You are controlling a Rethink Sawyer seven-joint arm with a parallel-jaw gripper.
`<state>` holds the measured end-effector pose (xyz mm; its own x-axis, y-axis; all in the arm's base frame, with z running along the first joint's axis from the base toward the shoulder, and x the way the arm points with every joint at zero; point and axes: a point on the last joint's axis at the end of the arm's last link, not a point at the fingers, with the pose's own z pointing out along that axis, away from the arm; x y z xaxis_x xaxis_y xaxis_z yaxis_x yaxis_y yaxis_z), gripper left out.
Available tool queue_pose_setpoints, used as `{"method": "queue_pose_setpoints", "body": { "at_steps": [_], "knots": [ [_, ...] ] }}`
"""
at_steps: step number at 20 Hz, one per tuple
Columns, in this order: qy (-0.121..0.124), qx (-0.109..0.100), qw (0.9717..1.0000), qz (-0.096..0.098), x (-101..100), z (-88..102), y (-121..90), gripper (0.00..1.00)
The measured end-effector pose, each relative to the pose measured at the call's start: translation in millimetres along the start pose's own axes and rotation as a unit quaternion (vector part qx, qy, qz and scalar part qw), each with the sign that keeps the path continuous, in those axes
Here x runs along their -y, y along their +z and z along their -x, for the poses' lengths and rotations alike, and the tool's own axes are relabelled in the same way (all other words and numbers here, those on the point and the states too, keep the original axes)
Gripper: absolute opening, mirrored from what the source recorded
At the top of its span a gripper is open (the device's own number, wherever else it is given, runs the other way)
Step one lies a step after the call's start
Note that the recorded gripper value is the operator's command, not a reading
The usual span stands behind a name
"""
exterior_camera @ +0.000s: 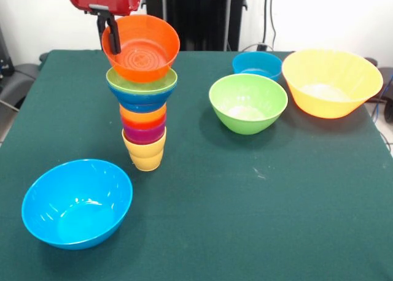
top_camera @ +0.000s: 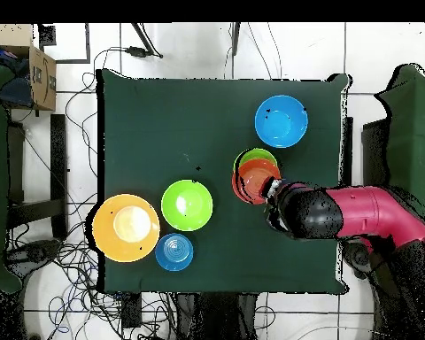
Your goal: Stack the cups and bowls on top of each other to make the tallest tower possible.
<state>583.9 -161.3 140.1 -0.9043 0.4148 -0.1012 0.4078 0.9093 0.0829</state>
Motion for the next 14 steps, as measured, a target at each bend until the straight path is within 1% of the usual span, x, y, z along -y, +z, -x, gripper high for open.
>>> {"method": "queue_pose_setpoints", "body": {
  "at_steps": [8,14],
  "knots": [
    [-0.005,0.004,1.0000,-0.001,-4.1,1.2,-2.6,0.00],
    [-0.016,0.004,0.9999,0.001,-15.7,0.1,-2.0,0.00]
  ]
}}
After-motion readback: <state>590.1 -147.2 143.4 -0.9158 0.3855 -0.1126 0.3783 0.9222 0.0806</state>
